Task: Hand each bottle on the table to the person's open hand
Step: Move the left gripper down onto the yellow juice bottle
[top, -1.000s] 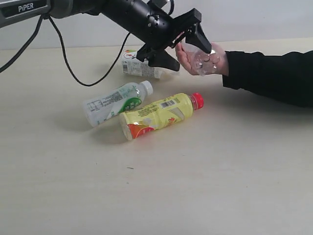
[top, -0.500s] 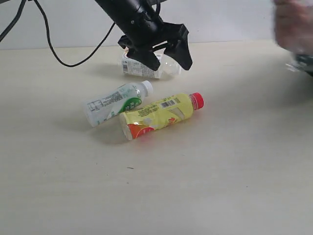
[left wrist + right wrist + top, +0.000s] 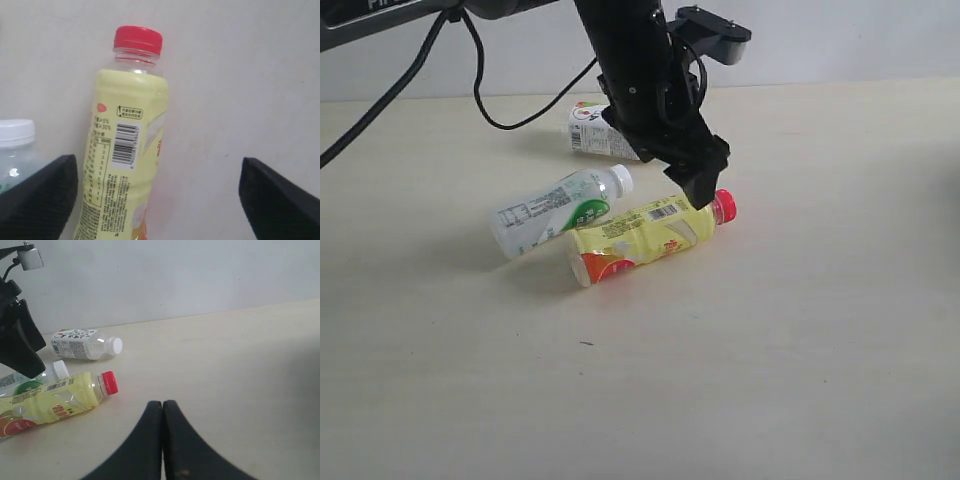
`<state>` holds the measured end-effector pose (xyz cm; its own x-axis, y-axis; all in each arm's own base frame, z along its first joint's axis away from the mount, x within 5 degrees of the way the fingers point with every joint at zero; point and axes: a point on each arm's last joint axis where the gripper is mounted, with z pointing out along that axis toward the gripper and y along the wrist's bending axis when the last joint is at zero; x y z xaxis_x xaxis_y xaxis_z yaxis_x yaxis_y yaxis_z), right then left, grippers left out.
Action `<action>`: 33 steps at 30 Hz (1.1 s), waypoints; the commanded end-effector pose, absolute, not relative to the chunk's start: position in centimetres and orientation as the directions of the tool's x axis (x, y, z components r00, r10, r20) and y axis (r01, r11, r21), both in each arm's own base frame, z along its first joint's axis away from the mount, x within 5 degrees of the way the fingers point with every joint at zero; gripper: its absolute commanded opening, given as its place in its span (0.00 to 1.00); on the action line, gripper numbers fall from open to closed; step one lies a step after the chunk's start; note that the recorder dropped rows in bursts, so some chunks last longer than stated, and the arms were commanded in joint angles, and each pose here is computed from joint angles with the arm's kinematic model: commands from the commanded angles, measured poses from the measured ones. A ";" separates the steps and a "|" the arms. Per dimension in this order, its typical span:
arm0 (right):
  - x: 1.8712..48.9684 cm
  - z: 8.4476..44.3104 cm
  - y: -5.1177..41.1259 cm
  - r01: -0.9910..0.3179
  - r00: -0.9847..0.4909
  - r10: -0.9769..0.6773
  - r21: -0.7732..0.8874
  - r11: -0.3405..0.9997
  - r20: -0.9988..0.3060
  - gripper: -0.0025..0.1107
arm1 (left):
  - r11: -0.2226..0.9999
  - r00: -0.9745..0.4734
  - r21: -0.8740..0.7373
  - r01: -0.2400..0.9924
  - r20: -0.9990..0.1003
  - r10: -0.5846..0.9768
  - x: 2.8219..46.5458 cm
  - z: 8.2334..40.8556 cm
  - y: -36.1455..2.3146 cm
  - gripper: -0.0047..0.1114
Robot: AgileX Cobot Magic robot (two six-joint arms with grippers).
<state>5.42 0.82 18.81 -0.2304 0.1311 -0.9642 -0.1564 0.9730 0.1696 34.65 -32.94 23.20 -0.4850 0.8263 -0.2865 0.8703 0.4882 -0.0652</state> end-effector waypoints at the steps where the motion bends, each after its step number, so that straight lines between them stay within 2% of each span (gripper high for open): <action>1: 5.4 18.8 0.8 -0.156 -0.220 0.133 0.170 0.973 -0.966 0.02 | 0.441 -0.425 -0.013 0.898 -0.290 0.857 34.4 24.0 -32.9 0.76; 11: 5.4 18.8 0.8 -0.156 -0.220 0.133 0.170 0.973 -0.966 0.02 | 0.409 -0.386 0.047 0.911 -0.253 0.887 34.9 23.2 -32.6 0.76; 23: 5.4 18.8 0.8 -0.156 -0.220 0.133 0.170 0.973 -0.966 0.02 | 0.366 -0.360 0.012 0.931 -0.154 0.920 35.6 17.9 -33.2 0.76; 33: 5.4 18.8 0.8 -0.156 -0.220 0.133 0.170 0.973 -0.966 0.02 | 0.349 -0.344 0.008 0.937 -0.141 0.928 35.7 17.3 -33.3 0.76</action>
<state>5.42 0.82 18.81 -0.2304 0.1311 -0.9642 -0.1564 0.9730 0.1696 35.67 -33.21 16.98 -0.3521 0.9259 -0.1369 0.9347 0.3553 -0.0005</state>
